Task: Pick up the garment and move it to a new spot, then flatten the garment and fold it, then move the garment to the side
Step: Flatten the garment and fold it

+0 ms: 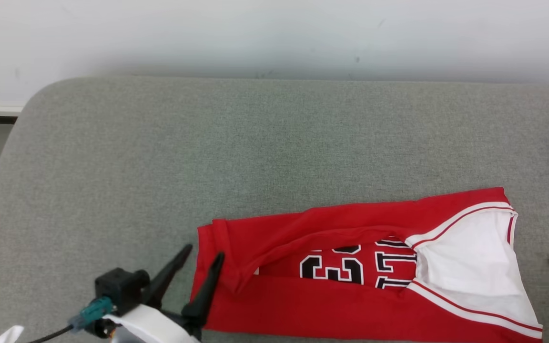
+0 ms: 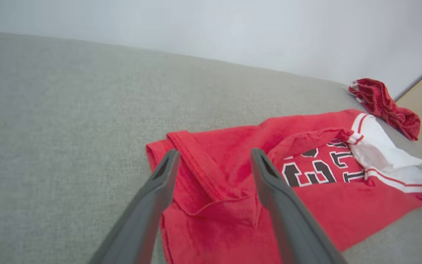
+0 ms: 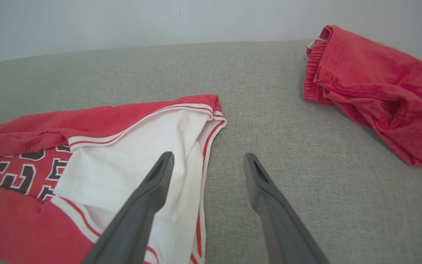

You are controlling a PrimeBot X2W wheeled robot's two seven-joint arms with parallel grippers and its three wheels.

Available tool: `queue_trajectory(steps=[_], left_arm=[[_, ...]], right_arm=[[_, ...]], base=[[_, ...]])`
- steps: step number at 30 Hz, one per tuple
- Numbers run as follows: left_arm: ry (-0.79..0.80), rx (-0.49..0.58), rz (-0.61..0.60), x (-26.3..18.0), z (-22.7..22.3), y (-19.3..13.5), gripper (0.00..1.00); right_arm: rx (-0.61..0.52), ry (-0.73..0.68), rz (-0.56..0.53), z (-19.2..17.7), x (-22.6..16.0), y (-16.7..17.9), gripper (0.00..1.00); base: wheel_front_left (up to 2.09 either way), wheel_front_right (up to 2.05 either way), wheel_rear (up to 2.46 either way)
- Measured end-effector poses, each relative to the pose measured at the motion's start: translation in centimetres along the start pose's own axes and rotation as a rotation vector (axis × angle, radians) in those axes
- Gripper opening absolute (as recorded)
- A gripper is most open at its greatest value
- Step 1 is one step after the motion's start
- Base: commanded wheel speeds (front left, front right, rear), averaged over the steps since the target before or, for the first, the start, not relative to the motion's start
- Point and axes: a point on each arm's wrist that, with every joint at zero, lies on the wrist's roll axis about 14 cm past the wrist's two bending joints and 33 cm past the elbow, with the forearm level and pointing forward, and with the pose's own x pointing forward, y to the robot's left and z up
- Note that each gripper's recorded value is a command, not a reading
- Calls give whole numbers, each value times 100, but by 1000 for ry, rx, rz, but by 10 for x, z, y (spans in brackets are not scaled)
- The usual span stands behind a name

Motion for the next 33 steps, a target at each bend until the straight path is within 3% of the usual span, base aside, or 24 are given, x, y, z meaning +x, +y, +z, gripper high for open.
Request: queue_trajectory(steps=[4, 10, 21, 33], left_arm=[[-158, 55, 70, -4, 35, 1, 100], [-257, 102, 145, -15, 47, 2, 100], [-259, 50, 195, -29, 32, 18, 100], [-259, 40, 223, -30, 26, 24, 100]], right_arm=[[-27, -2, -42, 9, 1, -10, 100], [-24, 46, -31, 4, 30, 7, 100], [-51, 229, -64, -48, 57, 10, 100], [71, 275, -55, -65, 70, 20, 100]], base=[[0, 0, 0], [0, 0, 0], [0, 0, 0], [0, 0, 0]])
